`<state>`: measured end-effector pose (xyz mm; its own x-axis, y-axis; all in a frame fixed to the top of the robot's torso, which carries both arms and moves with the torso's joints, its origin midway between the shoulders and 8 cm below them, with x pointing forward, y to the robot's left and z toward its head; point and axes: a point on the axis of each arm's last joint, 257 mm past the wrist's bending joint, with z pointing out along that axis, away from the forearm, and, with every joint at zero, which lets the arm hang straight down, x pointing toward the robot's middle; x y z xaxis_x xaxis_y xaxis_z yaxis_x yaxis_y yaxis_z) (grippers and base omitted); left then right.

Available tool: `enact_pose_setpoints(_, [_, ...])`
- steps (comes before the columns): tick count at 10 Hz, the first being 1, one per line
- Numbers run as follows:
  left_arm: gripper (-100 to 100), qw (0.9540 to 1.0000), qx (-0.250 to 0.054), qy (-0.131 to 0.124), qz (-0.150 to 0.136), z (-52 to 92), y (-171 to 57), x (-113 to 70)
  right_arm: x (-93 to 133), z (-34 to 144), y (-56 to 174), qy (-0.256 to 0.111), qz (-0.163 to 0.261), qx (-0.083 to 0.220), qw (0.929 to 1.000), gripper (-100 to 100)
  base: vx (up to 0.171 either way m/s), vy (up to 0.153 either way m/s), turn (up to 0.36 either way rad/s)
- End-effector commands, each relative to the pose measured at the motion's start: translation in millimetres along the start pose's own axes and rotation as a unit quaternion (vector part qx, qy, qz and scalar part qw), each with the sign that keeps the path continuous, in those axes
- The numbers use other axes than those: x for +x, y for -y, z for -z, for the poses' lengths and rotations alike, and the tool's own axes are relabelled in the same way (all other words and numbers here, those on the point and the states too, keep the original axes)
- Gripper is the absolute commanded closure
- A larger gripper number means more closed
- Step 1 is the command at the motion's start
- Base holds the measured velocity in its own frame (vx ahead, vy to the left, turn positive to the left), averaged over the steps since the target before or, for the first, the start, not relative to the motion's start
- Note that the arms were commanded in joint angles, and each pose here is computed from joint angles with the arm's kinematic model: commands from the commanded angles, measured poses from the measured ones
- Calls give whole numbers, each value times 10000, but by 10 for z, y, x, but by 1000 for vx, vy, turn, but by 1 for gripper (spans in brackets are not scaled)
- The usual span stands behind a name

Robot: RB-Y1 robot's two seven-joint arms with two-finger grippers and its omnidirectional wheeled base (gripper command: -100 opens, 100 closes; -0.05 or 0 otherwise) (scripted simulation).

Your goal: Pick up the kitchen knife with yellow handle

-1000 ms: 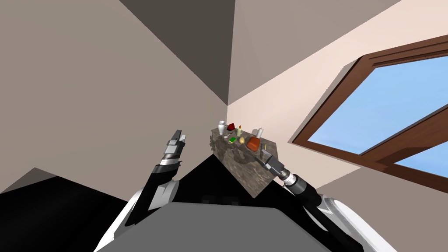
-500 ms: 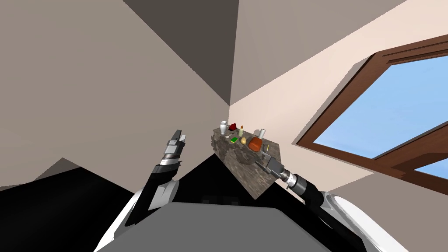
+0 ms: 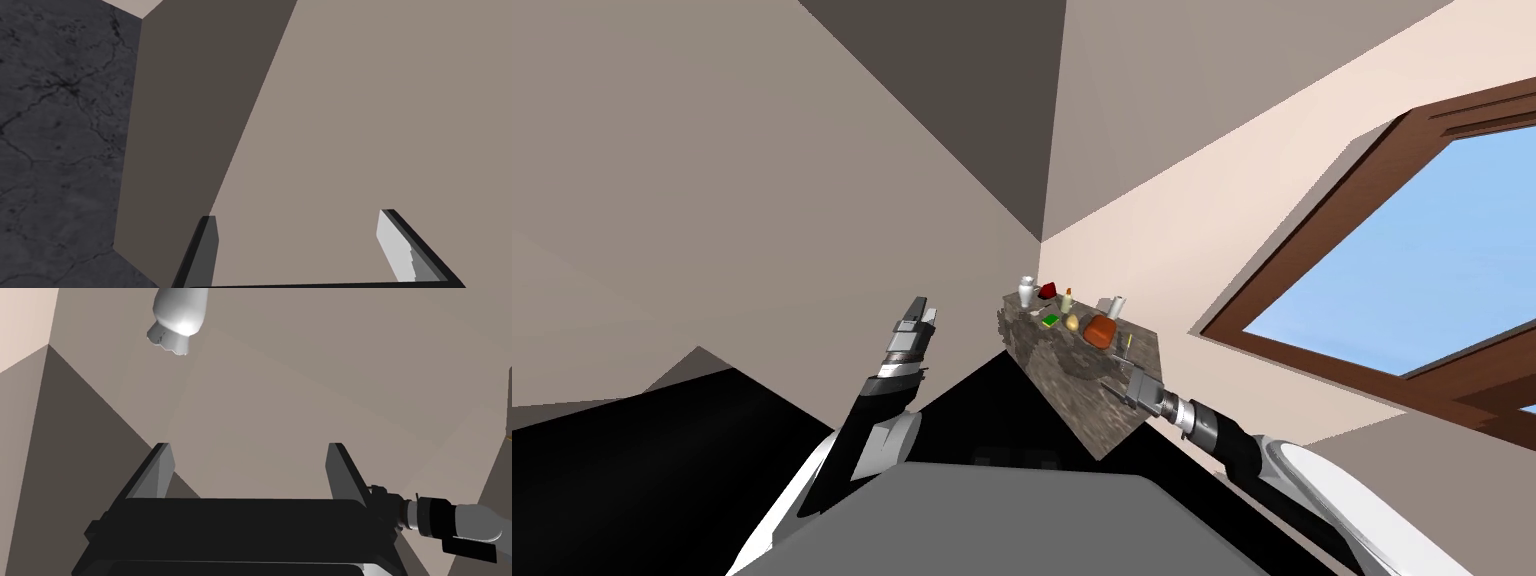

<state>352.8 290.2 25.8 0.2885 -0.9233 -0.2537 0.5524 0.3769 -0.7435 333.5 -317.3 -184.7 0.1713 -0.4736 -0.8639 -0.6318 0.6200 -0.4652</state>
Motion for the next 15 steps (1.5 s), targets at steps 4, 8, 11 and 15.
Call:
enact_pose_setpoints(4, [0, 10000, 0, 0, 0, 0, 0, 0, 388, 172, -63, -689, 782, -627, 9926, -100, 1, -12, 80])
enact_pose_setpoints(8, [0, 10000, 0, 0, 0, 0, 0, 0, 682, 306, -102, -1211, 1221, -1014, 9799, -100, 5, -18, 63])
enact_pose_setpoints(11, [0, 10000, 0, 0, 0, 0, 0, 0, 878, 438, -113, -1551, 1535, -1344, 9666, -100, 12, -18, 63])
enact_pose_setpoints(15, [0, 10000, 0, 0, 0, 0, 0, 0, 1194, 712, -107, -2104, 2037, -1974, 9356, -100, 31, -36, 95])
